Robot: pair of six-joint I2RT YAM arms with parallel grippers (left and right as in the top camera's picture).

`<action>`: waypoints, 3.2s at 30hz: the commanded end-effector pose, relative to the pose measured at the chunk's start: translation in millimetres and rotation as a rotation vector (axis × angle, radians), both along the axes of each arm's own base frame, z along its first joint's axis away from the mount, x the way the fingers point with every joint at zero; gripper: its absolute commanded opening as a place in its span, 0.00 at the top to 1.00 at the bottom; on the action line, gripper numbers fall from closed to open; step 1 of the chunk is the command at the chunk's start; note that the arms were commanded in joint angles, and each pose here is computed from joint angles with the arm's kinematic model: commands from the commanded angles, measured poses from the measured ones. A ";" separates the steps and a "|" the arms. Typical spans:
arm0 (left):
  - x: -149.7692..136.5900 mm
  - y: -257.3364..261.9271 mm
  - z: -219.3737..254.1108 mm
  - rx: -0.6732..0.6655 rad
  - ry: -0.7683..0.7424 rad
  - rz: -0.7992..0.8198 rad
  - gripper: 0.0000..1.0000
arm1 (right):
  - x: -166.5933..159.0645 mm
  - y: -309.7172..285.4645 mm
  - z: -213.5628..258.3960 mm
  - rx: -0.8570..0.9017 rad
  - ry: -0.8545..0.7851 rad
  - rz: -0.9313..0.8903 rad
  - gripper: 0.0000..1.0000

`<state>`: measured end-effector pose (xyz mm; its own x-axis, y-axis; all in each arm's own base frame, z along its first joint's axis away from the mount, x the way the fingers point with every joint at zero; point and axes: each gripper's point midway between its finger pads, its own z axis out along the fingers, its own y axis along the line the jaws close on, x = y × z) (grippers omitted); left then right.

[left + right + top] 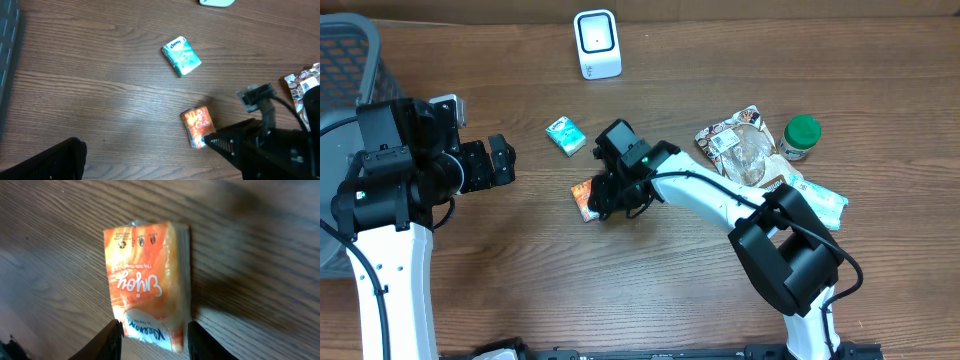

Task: Scan the item barcode

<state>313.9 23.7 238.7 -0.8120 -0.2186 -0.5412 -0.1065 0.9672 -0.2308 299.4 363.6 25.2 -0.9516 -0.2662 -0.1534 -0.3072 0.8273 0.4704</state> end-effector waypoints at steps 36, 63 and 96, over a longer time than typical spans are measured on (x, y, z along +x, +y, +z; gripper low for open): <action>1.6 2.8 4.8 0.012 -0.014 0.001 0.01 | -6.5 4.7 -15.4 0.120 0.073 -0.018 0.96; 1.6 2.8 4.8 0.012 -0.014 0.001 0.00 | 15.8 -92.0 254.9 1.028 0.311 0.185 0.96; 1.6 2.8 4.8 0.012 -0.014 0.001 0.00 | 53.2 -122.5 150.4 0.562 0.164 -0.214 0.96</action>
<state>313.9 23.7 238.7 -0.8120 -0.2186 -0.5412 -0.1065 0.9672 -0.2308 340.5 246.8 202.3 -0.9986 -0.0412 0.0336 0.0193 0.3071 0.9515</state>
